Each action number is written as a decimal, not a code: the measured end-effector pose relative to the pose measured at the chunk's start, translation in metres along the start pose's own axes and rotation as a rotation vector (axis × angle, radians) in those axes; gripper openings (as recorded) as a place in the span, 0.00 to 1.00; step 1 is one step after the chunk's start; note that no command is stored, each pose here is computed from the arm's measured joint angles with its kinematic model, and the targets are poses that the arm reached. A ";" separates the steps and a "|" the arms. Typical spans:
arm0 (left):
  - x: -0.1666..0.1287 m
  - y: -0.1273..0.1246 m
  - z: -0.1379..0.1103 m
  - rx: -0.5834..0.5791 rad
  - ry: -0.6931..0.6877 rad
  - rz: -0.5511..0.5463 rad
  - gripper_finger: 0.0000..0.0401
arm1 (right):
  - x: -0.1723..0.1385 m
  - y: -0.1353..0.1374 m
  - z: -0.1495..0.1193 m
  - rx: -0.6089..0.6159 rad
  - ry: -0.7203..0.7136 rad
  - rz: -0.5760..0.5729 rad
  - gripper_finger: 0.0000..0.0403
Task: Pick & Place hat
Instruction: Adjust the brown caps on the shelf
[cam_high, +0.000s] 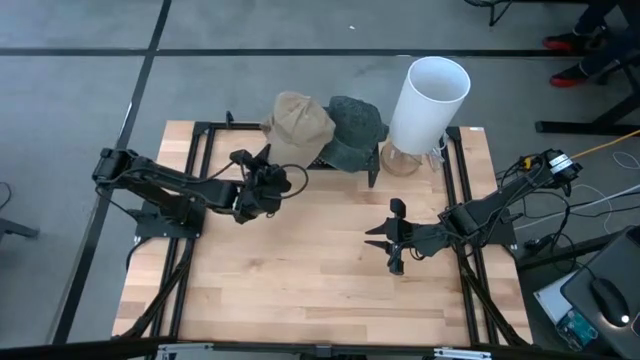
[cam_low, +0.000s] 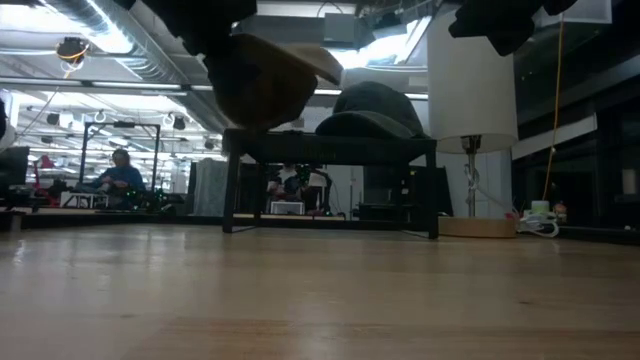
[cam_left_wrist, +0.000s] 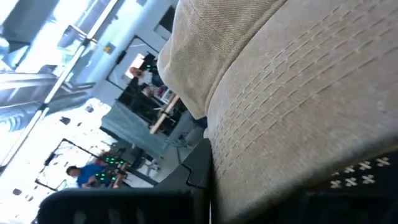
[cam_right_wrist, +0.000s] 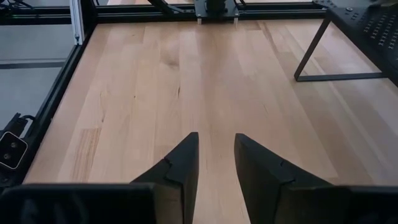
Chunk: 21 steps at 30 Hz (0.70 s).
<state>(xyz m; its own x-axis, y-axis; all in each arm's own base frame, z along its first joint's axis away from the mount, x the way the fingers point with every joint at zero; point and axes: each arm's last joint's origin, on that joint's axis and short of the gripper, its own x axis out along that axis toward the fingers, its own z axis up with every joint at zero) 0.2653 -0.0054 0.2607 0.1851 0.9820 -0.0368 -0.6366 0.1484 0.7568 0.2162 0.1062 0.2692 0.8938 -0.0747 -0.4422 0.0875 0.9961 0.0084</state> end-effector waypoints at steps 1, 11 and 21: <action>-0.001 0.002 0.001 0.001 -0.001 0.008 0.06 | 0.000 0.000 0.000 0.000 0.000 0.000 0.26; -0.024 0.036 0.007 -0.125 -0.056 -0.011 0.06 | 0.000 0.000 0.000 -0.007 -0.001 -0.002 0.26; -0.071 0.066 0.012 -0.336 -0.231 -0.260 0.06 | 0.000 0.000 0.003 -0.051 -0.031 -0.021 0.26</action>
<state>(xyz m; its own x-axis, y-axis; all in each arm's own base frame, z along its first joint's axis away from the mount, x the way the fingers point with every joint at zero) 0.2186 -0.0665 0.3210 0.5071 0.8616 -0.0221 -0.7468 0.4521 0.4878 0.2173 0.1061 0.2717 0.9051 -0.0960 -0.4142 0.0843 0.9954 -0.0464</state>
